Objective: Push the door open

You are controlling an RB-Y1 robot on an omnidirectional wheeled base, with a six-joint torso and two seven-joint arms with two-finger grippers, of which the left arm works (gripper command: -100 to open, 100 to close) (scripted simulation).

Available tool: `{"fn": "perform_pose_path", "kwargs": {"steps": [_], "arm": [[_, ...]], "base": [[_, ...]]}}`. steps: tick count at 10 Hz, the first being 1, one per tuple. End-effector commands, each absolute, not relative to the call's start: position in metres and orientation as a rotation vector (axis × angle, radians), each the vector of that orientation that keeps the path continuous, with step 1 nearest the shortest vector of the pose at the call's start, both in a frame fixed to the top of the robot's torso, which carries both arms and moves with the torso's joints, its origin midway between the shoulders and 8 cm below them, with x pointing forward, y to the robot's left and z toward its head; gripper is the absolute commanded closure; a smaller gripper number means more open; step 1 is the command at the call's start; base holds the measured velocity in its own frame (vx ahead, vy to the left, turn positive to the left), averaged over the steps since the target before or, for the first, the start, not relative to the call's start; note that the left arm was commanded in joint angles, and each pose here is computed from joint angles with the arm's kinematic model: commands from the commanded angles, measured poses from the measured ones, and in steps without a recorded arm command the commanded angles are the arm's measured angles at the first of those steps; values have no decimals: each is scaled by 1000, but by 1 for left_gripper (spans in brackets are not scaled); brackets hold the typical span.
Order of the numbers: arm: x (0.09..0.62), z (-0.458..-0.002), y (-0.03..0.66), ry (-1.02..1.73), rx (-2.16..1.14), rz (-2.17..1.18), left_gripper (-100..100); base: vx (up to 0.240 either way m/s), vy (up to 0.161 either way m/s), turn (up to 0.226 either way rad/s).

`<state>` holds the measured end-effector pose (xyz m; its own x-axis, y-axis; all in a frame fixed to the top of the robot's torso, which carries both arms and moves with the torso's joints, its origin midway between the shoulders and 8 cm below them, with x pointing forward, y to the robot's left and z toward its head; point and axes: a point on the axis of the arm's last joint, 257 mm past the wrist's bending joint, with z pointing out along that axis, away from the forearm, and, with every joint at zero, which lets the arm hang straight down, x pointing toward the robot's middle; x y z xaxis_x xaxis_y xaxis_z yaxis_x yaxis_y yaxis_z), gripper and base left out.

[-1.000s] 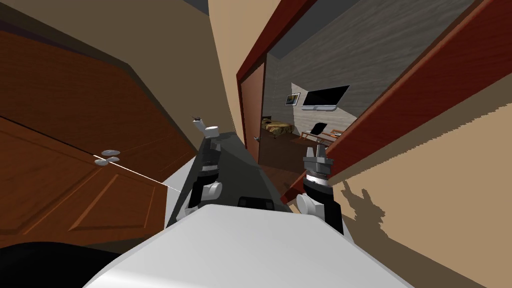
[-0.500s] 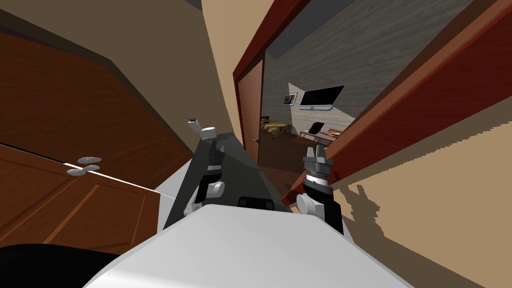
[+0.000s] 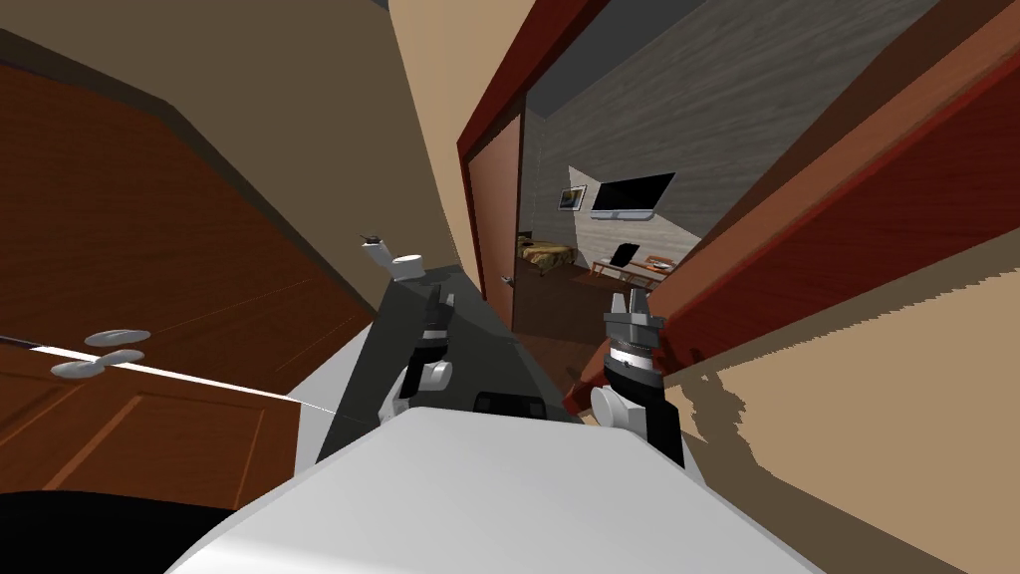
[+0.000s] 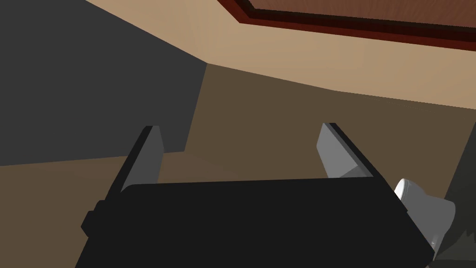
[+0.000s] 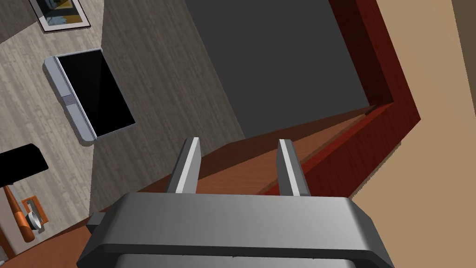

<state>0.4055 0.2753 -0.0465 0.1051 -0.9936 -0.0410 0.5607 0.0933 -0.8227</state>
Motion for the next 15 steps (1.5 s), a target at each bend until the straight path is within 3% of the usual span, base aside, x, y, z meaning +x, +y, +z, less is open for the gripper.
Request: {"fn": "perform_pose_path", "kwargs": {"steps": [1,15], "arm": [[411,-56,271,748,-762,-1332,-100],[459,-154,228,913,-852,-1416,-100]], "base": [[90,54,-98],[86,74,-97]]}}
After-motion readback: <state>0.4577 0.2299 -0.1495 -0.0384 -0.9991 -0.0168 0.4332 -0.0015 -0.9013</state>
